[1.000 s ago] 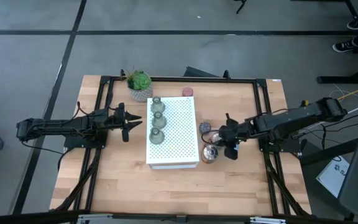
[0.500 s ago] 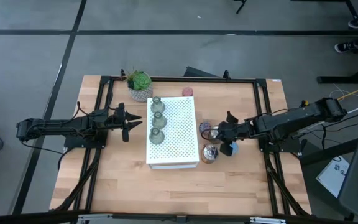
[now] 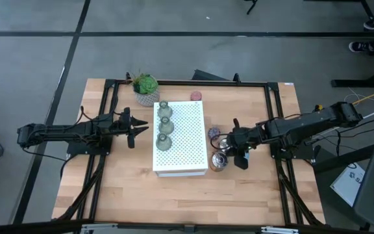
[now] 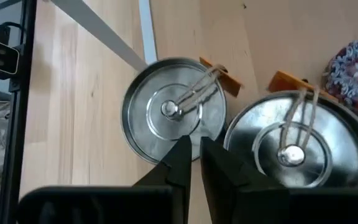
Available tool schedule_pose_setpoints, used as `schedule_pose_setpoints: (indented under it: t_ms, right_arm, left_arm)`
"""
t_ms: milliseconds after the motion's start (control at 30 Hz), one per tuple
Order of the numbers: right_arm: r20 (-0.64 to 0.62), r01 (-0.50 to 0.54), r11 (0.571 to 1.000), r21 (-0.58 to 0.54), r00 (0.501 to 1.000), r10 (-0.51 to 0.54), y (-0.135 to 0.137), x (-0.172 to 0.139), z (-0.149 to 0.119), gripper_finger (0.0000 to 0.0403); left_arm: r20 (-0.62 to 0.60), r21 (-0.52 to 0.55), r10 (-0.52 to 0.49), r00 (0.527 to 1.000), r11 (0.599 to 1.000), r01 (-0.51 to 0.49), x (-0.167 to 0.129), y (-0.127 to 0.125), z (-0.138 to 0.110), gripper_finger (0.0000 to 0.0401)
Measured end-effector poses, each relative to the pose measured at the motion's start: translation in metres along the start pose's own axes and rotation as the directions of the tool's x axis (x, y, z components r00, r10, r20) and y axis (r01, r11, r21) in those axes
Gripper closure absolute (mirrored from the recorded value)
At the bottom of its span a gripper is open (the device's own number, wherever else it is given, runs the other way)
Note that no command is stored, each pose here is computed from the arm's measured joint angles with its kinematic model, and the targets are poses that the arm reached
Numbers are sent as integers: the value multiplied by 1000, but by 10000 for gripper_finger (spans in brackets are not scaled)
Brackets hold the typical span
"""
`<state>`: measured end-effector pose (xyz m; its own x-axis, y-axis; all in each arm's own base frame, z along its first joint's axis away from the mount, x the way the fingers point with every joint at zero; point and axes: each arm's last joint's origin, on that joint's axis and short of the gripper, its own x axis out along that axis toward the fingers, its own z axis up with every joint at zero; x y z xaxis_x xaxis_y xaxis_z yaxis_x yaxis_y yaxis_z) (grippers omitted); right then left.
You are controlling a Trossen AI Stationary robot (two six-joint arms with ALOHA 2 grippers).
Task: Pick & Place candle stick holders
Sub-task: Put the top orange scented candle on the shelf
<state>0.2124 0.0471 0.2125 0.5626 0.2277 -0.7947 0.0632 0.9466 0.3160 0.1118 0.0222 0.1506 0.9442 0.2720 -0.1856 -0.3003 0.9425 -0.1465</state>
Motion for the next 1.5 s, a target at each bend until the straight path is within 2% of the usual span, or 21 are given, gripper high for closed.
schedule_pose_setpoints:
  t_ms: [267,633,767,900,1300,1500]
  right_arm:
    - [-49,-43,998,-56,998,40,4,-7,3,365]
    - [-137,-45,991,-129,990,27,1,-7,-5,365]
    - [-143,-72,979,-191,989,45,2,-7,-5,365]
    - [-168,-130,975,-178,981,100,3,-8,-6,365]
    - [-216,-100,980,-174,974,61,4,-10,-13,363]
    - [-224,-141,978,-151,969,105,10,-12,-15,362]
  left_arm:
    - [0,0,0,1000,1000,0,0,0,0,294]
    - [0,0,0,1000,1000,0,0,0,0,294]
    - [0,0,0,1000,1000,0,0,0,0,294]
    - [0,0,0,1000,1000,0,0,0,0,294]
    - [0,0,0,1000,1000,0,0,0,0,294]
    - [0,0,0,1000,1000,0,0,0,0,294]
